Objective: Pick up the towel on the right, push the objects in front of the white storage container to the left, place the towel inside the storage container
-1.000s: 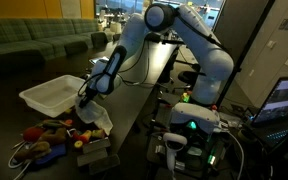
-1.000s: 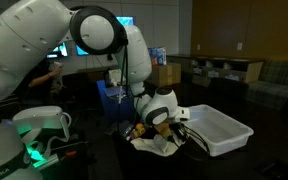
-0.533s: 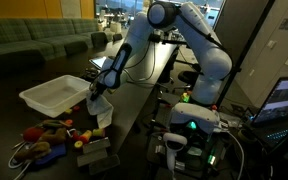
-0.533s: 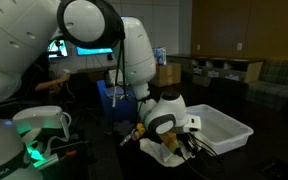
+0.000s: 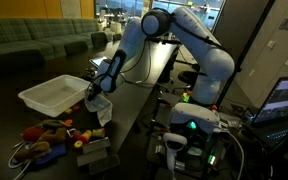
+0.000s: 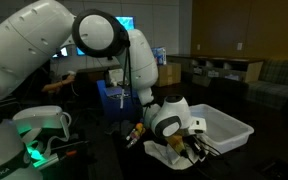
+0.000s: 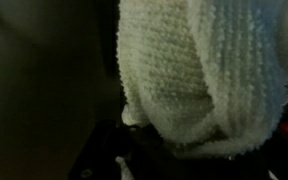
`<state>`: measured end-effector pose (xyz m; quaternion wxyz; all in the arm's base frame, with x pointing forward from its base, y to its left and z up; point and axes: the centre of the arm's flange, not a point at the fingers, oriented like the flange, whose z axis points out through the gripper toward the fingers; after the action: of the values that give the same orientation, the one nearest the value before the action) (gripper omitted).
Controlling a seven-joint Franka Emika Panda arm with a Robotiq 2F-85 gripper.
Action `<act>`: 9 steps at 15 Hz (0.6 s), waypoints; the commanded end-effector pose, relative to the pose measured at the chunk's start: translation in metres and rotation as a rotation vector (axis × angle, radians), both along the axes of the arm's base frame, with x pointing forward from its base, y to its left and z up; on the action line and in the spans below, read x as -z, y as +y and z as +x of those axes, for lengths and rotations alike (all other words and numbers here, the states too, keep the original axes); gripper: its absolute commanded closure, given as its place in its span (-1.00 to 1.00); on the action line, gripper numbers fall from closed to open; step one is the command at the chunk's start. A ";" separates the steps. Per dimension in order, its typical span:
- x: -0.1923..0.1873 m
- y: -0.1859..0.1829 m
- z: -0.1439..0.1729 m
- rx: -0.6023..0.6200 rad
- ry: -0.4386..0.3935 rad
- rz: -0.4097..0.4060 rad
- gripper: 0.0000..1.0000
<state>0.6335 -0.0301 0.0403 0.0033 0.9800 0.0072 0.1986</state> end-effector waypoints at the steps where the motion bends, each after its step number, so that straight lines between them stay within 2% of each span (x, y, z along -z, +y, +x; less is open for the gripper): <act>1: 0.008 0.016 0.023 0.035 -0.043 0.003 0.94; 9: 0.006 0.066 0.018 0.020 -0.037 0.068 0.94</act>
<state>0.6485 0.0141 0.0340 -0.0151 0.9776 -0.0017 0.2098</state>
